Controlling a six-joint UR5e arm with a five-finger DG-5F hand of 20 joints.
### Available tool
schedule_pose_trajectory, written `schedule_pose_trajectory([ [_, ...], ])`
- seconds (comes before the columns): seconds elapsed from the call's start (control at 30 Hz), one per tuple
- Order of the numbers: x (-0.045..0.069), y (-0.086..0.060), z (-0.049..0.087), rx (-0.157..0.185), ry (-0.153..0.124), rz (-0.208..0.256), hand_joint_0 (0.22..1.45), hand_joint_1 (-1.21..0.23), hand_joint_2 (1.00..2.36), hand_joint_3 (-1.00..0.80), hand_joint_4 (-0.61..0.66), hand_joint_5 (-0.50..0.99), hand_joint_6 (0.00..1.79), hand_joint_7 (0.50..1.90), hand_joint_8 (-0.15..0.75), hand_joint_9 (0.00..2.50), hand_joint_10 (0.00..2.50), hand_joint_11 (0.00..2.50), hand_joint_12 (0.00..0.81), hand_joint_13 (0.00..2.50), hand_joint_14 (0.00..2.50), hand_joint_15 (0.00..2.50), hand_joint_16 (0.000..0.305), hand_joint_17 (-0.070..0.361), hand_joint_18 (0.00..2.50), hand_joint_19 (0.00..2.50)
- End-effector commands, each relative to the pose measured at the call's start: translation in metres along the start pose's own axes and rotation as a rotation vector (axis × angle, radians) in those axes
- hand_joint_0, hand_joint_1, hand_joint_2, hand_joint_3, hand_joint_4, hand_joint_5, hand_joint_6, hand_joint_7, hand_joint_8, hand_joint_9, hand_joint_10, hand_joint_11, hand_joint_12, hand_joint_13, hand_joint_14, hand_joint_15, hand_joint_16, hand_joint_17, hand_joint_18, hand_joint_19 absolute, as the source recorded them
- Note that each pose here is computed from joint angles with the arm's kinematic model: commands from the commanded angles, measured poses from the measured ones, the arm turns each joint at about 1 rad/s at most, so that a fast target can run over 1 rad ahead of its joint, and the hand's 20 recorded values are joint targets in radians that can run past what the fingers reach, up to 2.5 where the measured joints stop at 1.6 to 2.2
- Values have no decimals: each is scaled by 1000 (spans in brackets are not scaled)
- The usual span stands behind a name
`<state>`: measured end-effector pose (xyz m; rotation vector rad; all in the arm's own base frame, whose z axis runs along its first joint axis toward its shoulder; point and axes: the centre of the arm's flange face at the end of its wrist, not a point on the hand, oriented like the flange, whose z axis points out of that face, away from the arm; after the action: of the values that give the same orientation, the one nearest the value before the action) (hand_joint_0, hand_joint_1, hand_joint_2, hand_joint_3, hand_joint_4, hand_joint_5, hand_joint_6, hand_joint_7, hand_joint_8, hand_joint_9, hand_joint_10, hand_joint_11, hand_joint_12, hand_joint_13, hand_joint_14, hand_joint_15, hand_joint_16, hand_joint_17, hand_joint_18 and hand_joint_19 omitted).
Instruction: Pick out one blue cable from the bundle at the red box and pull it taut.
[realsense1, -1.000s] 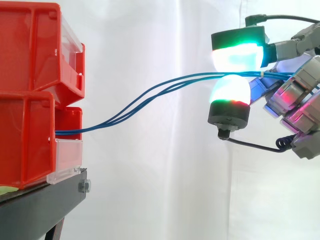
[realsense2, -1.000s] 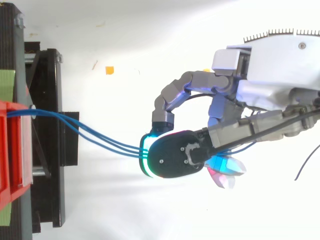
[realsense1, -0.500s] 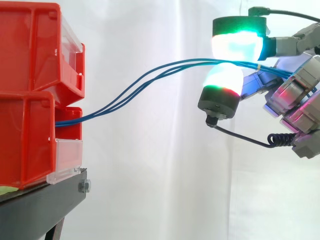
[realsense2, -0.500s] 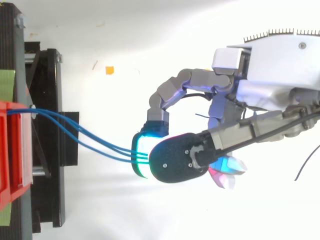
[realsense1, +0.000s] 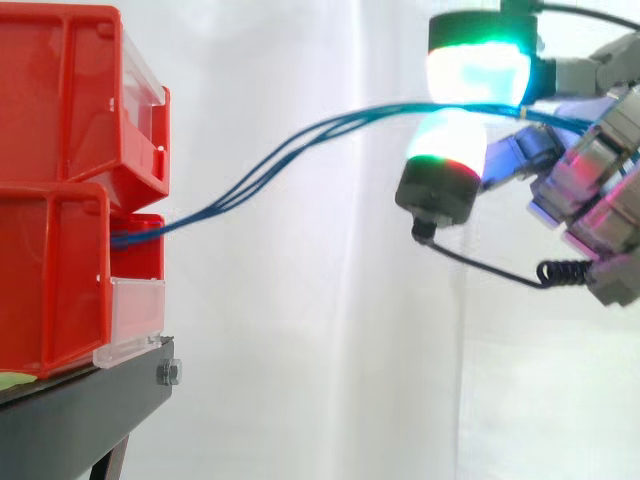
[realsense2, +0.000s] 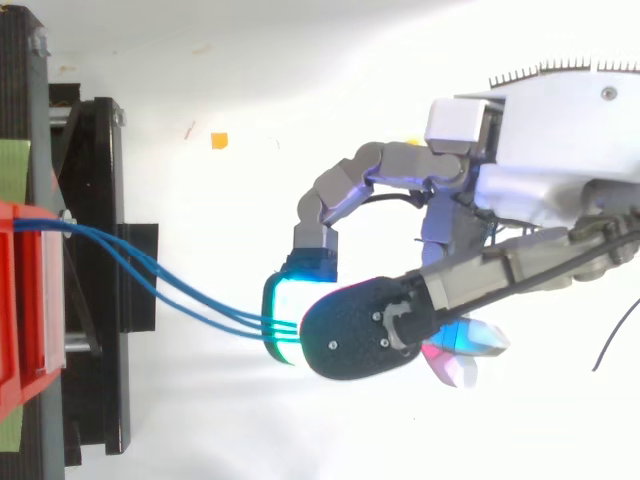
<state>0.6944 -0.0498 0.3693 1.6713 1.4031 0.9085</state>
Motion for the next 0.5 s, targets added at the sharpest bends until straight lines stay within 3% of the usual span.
schedule_pose_trajectory([
  [0.0, -1, -10, 3, 22, 1, -1, 618, -579, 1000, -500, -55, -133, 869, 833, 253, 1617, 28, 1597, 381, 1403, 33, 985, 54, 122, 1029, 991],
  [0.17, 2, -15, 3, 37, 3, -2, 598, -532, 1000, -500, -32, -118, 792, 923, 256, 1617, 30, 1587, 385, 1400, 31, 977, 56, 125, 1028, 992],
  [0.3, 4, -5, 1, 19, 5, 5, 596, -536, 1000, -500, -25, -112, 766, 943, 250, 1613, 30, 1561, 386, 1396, 31, 977, 56, 126, 1023, 981],
  [0.47, 5, -6, 1, 22, 4, 5, 621, -533, 1000, -500, -23, -106, 737, 968, 252, 1609, 29, 1562, 384, 1395, 32, 974, 56, 125, 1018, 984],
])
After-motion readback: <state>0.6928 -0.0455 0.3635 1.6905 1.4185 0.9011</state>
